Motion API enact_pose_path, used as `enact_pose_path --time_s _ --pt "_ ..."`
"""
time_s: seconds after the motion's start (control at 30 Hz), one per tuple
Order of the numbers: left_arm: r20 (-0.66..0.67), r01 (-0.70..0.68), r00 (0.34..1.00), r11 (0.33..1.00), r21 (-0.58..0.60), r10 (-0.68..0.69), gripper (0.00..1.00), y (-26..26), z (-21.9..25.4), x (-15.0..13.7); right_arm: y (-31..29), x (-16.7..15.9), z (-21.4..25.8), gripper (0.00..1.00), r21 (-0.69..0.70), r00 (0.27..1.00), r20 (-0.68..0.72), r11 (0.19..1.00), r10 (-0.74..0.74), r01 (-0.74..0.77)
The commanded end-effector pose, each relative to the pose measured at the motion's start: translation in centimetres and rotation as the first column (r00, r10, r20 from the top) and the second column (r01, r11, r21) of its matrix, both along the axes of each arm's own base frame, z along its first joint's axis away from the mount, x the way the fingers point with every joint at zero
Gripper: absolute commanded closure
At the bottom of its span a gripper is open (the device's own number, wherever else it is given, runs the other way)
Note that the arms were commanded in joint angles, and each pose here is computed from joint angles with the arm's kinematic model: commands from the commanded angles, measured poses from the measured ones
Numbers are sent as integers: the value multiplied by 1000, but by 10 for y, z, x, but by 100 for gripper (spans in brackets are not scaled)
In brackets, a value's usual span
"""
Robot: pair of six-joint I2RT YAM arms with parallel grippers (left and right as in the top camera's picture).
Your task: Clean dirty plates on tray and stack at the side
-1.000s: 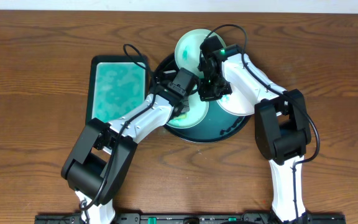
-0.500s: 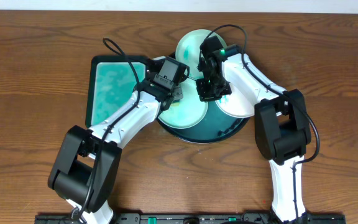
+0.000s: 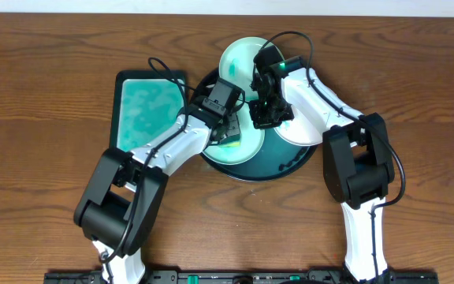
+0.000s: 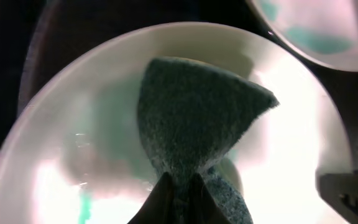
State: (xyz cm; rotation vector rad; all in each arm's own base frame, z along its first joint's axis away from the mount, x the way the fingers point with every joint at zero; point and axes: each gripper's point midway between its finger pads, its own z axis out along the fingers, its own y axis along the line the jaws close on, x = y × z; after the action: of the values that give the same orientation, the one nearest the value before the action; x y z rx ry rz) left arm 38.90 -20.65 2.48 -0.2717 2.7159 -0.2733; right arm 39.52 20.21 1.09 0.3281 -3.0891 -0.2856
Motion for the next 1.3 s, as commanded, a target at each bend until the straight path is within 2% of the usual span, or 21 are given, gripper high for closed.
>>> enact_pose_path --time_s 0.0,0.1,0.23,0.37,0.47,0.53,0.6,0.63,0.67,0.77,0.83,1.03,1.27 --pt "14 -48 999 979 199 47 93 43 -12 1 7 -7 -4 99 18 999 -28 1000 19 -19" --pt "49 -42 998 946 321 27 92 63 -9 5 7 -7 -5 99 18 999 -28 1000 19 -19" --pt "103 -70 994 902 426 29 93 80 0 13 7 -8 -5 99 17 999 -30 1000 19 -19" --pt "176 -120 984 877 465 42 93 89 15 23 7 -8 -5 99 17 999 -33 1000 19 -19" --pt "223 -132 974 889 439 35 93 86 35 28 6 -8 -5 99 16 999 -34 1000 19 -19" --pt "243 -128 970 909 396 31 93 80 48 29 6 -8 -5 99 16 999 -34 1000 19 -19" --pt "226 -63 974 957 284 -3 93 58 54 27 6 -8 -5 99 16 999 -34 1000 19 -19" --pt "203 -10 979 979 204 -32 93 42 55 23 7 -8 -5 99 16 999 -33 1000 19 -18" --pt "161 88 982 994 65 -98 93 13 52 16 7 -8 -5 99 17 999 -33 1000 19 -18" --pt "114 214 973 969 -124 -200 93 -26 50 2 7 -8 -5 99 17 999 -32 1000 19 -18" --pt "82 225 973 958 -176 -214 93 -35 43 -4 7 -8 -5 99 17 999 -33 1000 19 -19" --pt "-6 193 981 973 -125 -195 93 -26 7 -10 6 -9 -5 99 16 999 -35 1000 19 -19" --pt "-17 82 997 986 143 -80 93 25 -9 -6 6 -9 -5 99 16 999 -35 1000 19 -19"
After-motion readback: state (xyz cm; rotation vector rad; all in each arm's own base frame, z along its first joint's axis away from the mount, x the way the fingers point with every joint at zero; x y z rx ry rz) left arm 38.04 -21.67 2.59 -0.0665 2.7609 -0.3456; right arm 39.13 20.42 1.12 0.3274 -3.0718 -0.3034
